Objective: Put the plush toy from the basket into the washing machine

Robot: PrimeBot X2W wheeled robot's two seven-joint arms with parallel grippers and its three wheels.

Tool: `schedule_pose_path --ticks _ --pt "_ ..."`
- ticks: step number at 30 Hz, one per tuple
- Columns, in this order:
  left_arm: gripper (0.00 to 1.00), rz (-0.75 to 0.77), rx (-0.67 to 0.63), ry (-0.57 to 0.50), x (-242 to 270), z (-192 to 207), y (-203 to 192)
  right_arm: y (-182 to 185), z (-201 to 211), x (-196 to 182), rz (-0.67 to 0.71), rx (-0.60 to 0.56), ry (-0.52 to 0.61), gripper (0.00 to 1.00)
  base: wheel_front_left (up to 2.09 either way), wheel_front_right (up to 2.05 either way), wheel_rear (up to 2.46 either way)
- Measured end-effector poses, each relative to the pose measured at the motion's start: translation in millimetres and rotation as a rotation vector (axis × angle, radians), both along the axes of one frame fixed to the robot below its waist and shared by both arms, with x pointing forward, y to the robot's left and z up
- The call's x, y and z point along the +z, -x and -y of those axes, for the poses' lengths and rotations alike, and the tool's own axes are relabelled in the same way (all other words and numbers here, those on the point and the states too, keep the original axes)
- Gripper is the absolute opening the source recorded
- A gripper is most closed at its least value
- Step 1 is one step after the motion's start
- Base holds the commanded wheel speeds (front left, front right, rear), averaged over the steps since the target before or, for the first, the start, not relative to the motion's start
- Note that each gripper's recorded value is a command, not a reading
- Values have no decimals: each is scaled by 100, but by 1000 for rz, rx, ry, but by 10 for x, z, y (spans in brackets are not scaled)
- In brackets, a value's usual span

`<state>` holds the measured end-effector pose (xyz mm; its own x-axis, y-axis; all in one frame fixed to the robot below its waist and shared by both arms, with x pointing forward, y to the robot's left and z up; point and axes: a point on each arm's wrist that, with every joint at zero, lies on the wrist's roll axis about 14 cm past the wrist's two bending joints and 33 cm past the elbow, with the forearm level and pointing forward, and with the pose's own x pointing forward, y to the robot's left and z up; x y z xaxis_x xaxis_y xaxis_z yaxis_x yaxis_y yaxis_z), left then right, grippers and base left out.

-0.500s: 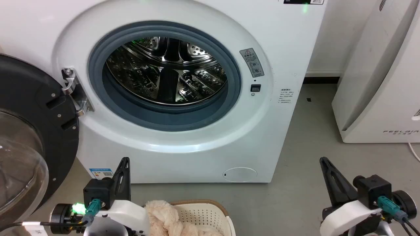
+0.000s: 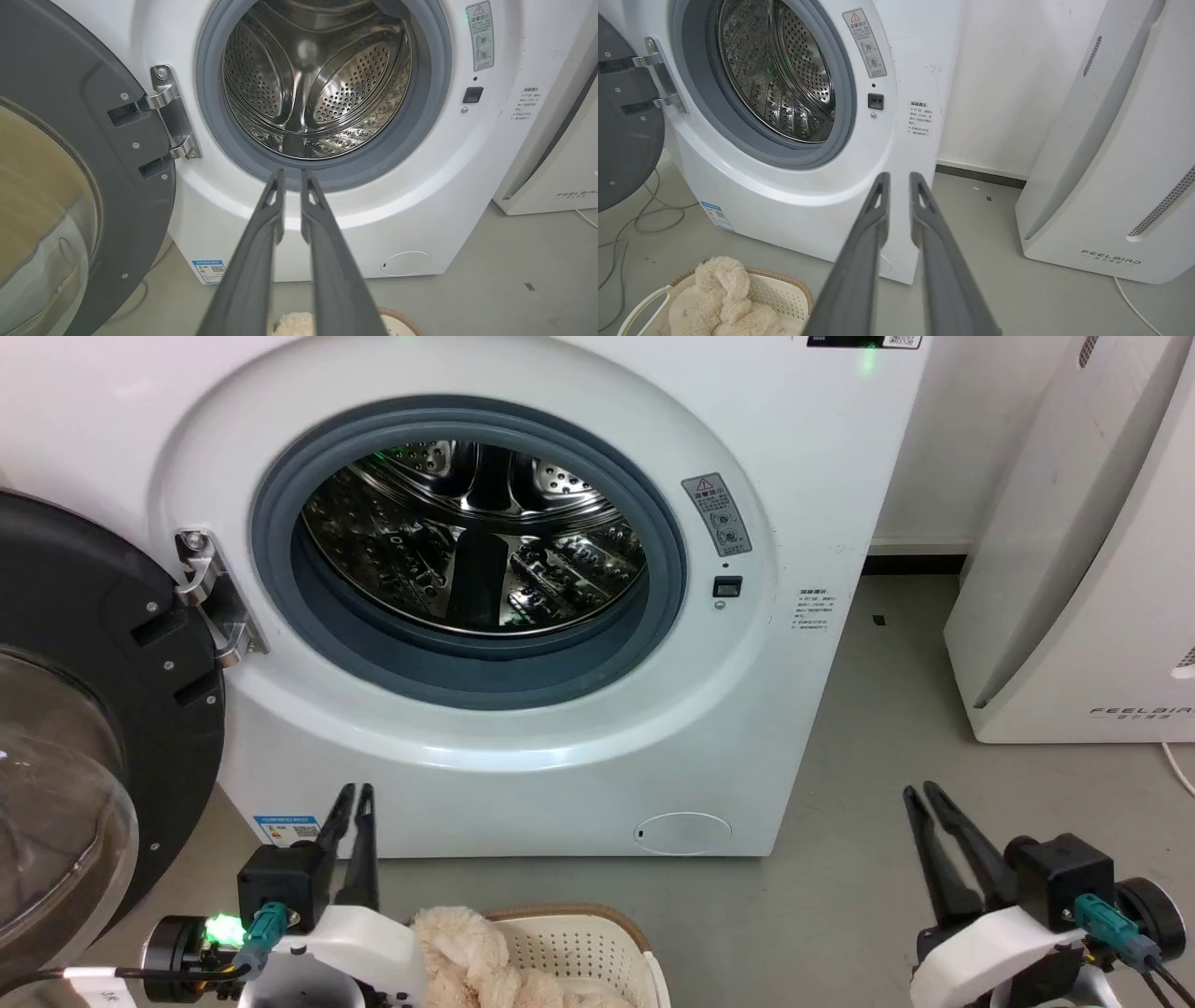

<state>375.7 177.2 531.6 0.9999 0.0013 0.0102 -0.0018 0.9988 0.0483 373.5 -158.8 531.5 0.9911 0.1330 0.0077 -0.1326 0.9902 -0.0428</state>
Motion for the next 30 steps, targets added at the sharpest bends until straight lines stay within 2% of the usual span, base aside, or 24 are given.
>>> schedule_pose_path --ticks 1,2,14,30 --pt "0 0 0 0 -1 1 0 0 0 0 0 0 0 0 0 0 0" --pt "100 0 0 0 -1 2 0 0 -1 0 0 0 0 100 0 0 0" --pt "100 -4 -12 11 -48 42 -15 -9 31 -5 7 -9 -12 100 0 0 0" --pt "100 -106 -34 28 -442 128 -74 -59 100 -89 1 -29 -26 100 0 0 0"
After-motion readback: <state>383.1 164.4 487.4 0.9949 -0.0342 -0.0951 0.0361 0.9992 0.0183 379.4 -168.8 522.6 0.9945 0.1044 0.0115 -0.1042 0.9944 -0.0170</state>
